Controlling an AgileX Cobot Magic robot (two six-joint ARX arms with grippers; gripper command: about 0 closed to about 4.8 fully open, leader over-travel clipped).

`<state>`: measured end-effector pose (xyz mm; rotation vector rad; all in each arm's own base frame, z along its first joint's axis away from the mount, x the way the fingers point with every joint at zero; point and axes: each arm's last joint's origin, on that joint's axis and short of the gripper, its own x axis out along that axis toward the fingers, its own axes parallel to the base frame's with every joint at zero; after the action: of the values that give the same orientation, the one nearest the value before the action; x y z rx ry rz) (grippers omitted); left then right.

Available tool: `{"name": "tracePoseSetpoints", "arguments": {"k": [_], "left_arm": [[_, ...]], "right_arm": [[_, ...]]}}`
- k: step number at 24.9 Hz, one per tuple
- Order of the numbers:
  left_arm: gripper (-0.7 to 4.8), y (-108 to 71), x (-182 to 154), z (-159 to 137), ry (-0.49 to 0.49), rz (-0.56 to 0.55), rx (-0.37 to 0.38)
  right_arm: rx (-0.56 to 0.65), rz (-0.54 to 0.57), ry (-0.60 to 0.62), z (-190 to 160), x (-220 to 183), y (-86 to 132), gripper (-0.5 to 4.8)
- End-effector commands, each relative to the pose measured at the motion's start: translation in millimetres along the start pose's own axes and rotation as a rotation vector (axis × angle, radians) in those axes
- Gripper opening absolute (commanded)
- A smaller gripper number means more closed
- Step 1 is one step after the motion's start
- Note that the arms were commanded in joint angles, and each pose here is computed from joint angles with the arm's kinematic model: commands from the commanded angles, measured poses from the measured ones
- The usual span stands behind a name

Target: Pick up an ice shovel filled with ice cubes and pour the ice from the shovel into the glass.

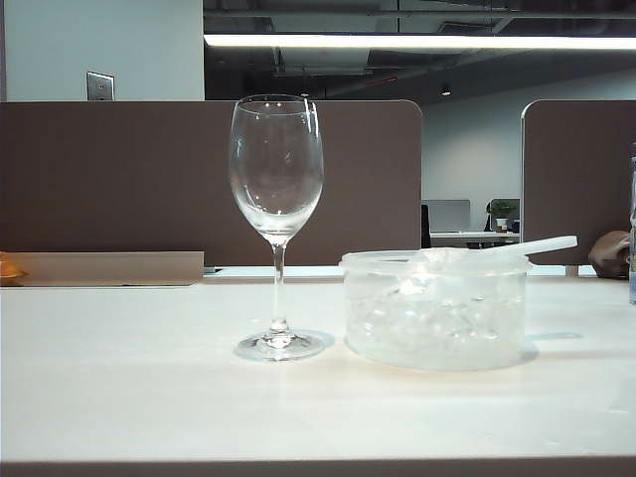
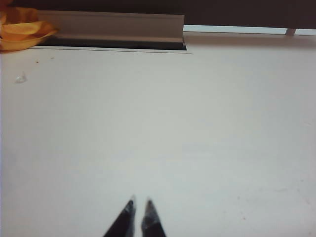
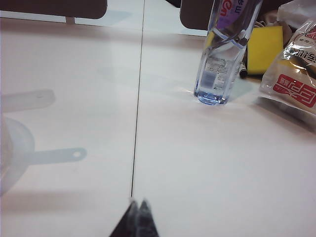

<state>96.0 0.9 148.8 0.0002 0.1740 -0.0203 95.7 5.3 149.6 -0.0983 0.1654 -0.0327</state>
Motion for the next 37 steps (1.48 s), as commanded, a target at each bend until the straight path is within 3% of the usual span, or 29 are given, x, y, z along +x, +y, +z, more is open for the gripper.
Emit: {"name": "tracePoseSetpoints", "arguments": {"k": [1, 18, 23, 25, 27, 30, 36, 37], "left_arm": [[0.29, 0.0, 0, -1, 0.005, -0.002, -0.003], [0.29, -2.6, 0, -1, 0.005, -0.029, 0.002], [0.29, -26.1, -3, -1, 0.006, -0.269, 0.045], [0.29, -45.9, -10, -2, 0.006, -0.486, 0.084], [0.29, -56.4, -16, -3, 0.006, -0.617, 0.105], [0.29, -60.4, -19, -4, 0.006, -0.681, 0.113], [0.29, -54.4, -15, -3, 0.005, -0.603, 0.100], [0.29, -54.2, -15, -3, 0.005, -0.601, 0.100]], "right_arm": [[-0.003, 0.001, -0.002, -1, 1, 0, -0.01], [0.000, -0.019, -0.005, -1, 1, 0, -0.01], [0.002, -0.017, -0.005, -1, 1, 0, -0.01], [0.005, -0.016, -0.005, -1, 1, 0, -0.01], [0.103, 0.005, -0.007, -1, 1, 0, -0.01], [0.259, 0.045, -0.005, -1, 1, 1, -0.01], [0.633, 0.167, 0.023, 2, 0, 5, -0.01], [0.632, 0.193, 0.022, 4, -1, 5, -0.01]]}}
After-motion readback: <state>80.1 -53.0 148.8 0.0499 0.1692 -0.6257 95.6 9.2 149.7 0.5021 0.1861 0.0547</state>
